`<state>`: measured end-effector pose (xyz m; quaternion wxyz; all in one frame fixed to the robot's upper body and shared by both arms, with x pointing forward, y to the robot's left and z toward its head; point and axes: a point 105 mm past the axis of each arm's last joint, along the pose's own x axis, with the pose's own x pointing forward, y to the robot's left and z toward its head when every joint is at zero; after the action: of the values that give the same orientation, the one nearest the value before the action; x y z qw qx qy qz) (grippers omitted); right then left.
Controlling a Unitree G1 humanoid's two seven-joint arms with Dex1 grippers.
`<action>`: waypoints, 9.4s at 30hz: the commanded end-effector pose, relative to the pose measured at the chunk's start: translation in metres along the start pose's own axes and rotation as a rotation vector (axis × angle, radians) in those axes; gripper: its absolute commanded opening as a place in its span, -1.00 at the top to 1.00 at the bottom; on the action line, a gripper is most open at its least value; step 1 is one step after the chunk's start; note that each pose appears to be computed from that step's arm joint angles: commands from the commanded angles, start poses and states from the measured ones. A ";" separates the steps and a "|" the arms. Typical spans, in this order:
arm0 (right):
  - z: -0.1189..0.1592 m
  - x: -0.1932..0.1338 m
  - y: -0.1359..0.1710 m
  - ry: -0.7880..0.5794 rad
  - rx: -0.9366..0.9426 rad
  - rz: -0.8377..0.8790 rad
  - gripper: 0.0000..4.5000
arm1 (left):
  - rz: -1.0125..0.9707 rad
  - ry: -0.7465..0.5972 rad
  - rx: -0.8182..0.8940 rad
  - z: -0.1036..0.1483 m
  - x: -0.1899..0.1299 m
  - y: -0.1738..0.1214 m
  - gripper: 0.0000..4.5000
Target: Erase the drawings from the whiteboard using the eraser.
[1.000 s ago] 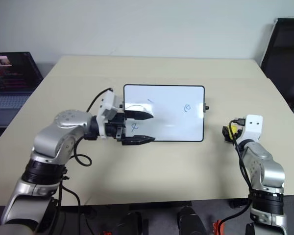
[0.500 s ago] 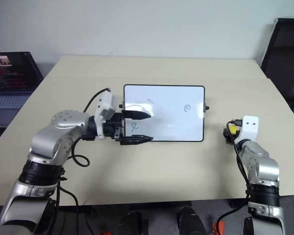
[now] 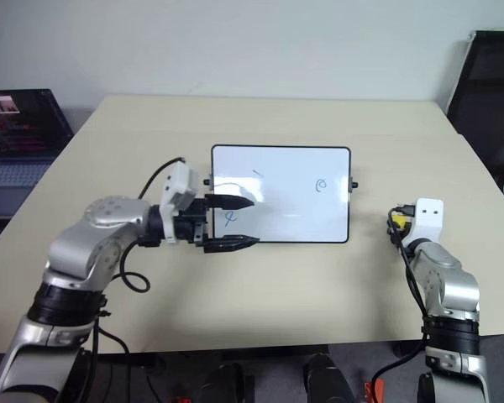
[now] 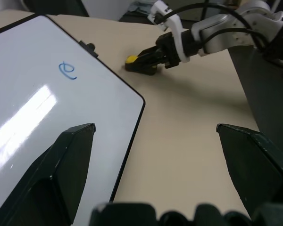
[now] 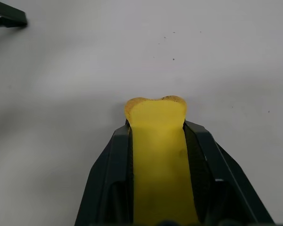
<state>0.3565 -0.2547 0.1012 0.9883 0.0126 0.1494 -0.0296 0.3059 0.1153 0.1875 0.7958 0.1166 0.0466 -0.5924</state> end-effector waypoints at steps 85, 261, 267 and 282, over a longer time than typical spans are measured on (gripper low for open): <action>0.063 -0.070 0.153 -0.400 -0.390 0.713 0.50 | 0.601 -0.073 -0.094 -0.035 -0.075 0.019 -1.00; 0.060 -0.023 0.297 -0.451 -0.953 0.818 0.51 | 0.532 0.026 -0.107 -0.085 -0.084 -0.001 -1.00; 0.024 -0.023 0.303 -0.351 -1.127 0.920 0.51 | 0.524 0.021 -0.104 -0.081 -0.081 -0.003 -1.00; 0.010 -0.015 0.314 -0.363 -1.267 0.936 0.51 | 0.515 0.020 -0.098 -0.072 -0.074 0.000 -1.00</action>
<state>0.3692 0.0630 0.1332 0.7405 -0.4876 -0.0697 0.4572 0.2888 0.2071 0.1204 0.9276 0.0789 0.0719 -0.3580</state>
